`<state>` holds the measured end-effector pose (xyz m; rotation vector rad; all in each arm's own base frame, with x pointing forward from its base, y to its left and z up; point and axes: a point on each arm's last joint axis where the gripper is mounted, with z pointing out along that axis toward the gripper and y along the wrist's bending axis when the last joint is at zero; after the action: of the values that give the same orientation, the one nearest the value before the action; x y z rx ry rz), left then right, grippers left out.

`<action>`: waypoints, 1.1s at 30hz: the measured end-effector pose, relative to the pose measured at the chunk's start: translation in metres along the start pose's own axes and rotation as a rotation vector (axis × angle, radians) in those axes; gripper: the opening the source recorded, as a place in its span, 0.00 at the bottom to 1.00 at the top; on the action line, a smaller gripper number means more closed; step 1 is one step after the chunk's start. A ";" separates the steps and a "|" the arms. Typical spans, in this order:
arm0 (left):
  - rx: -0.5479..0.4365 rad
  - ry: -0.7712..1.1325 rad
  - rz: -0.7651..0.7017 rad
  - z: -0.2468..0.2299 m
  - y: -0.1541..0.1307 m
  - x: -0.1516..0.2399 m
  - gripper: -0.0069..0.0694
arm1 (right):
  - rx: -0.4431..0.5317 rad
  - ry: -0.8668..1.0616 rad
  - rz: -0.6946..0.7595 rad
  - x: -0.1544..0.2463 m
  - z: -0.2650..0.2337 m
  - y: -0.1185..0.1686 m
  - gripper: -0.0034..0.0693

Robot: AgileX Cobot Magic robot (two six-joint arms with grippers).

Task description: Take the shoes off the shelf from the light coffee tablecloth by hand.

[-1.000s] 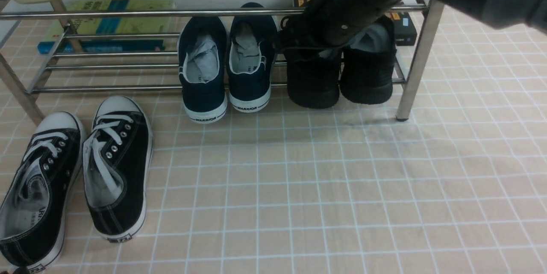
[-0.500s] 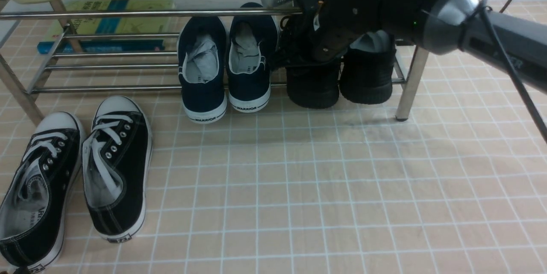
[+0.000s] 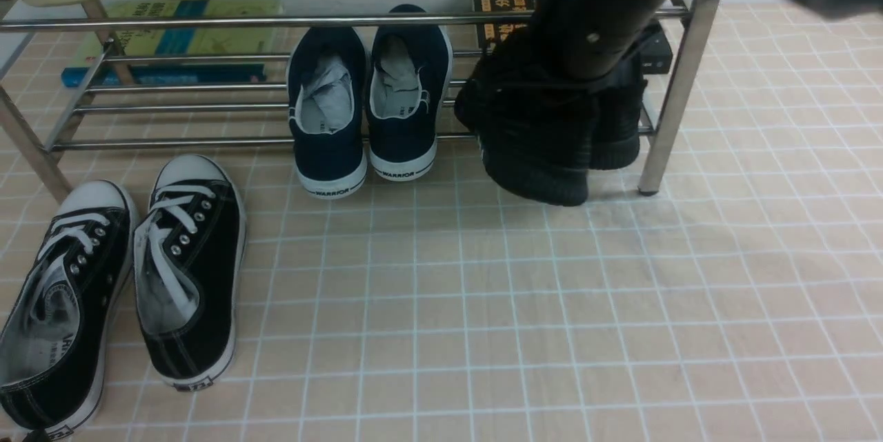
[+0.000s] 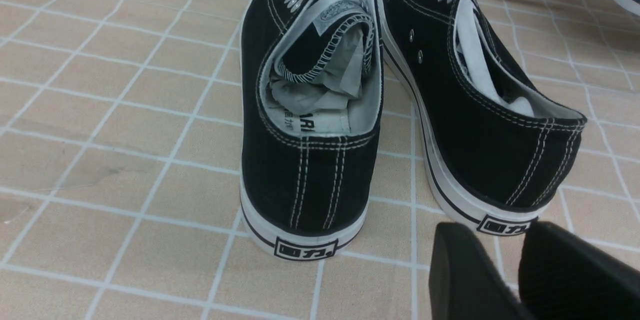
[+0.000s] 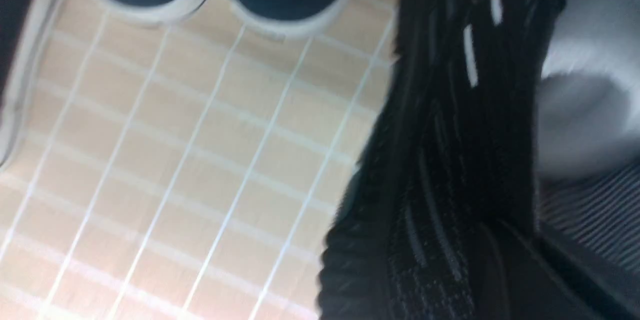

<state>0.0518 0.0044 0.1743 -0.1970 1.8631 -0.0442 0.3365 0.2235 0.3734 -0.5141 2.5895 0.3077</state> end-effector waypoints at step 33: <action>0.000 0.000 0.000 0.000 0.000 0.000 0.39 | -0.080 -0.049 -0.080 0.067 0.018 0.045 0.06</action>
<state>0.0518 0.0044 0.1743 -0.1970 1.8631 -0.0442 0.2712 0.2497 0.3304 -0.6287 2.5098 0.3936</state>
